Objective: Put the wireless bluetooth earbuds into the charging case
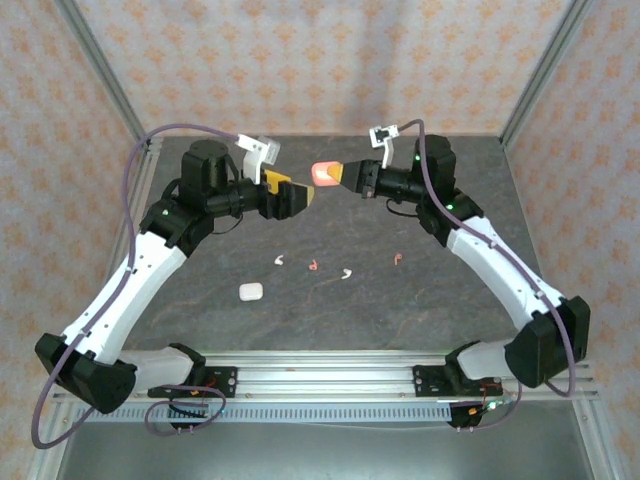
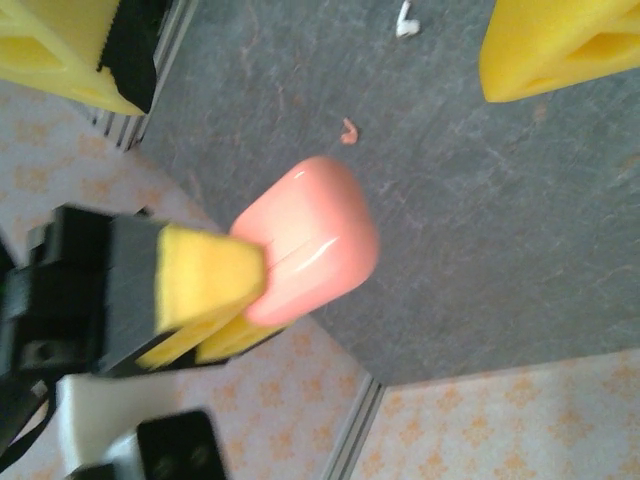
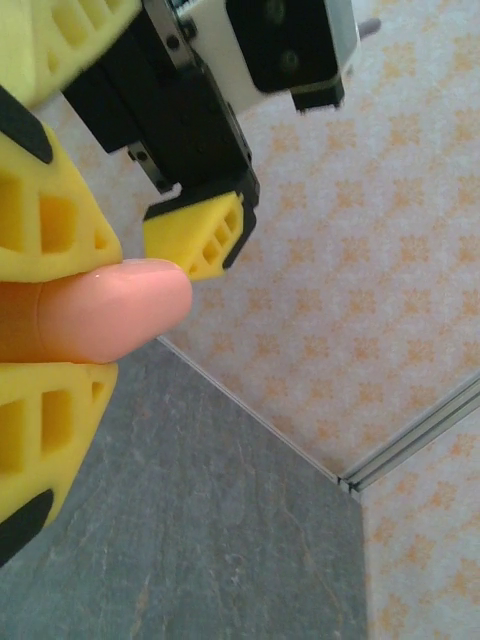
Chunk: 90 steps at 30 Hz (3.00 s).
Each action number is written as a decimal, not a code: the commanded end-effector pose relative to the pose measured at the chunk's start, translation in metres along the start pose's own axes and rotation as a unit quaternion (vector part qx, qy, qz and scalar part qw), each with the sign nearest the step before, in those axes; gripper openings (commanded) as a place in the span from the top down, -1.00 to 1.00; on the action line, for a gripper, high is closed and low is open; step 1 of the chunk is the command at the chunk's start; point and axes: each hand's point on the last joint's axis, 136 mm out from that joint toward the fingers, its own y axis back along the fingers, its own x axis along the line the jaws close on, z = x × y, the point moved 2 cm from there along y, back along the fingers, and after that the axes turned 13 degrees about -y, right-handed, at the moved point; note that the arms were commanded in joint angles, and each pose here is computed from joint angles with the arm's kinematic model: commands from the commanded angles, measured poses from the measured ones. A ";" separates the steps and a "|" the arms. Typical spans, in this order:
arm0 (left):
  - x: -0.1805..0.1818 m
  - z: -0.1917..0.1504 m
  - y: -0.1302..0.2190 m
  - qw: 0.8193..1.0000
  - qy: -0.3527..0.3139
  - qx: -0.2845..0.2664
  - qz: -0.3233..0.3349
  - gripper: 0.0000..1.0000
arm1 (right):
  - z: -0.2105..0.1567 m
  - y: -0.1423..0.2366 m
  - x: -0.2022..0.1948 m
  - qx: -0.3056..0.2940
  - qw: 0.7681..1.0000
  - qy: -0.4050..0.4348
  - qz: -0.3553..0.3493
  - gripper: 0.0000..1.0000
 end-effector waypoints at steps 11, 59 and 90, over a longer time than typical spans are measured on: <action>-0.013 -0.043 0.013 0.990 -0.089 -0.111 -0.026 -0.64 | -0.030 0.016 -0.020 -0.016 0.998 0.065 -0.009 0.81; -0.007 -0.056 -0.039 0.975 0.041 -0.153 -0.154 -0.34 | -0.057 0.001 -0.015 -0.028 0.991 0.095 0.094 0.80; -0.025 -0.045 -0.037 0.977 0.027 -0.139 -0.161 0.79 | -0.061 -0.002 -0.020 -0.046 0.991 0.078 0.096 0.79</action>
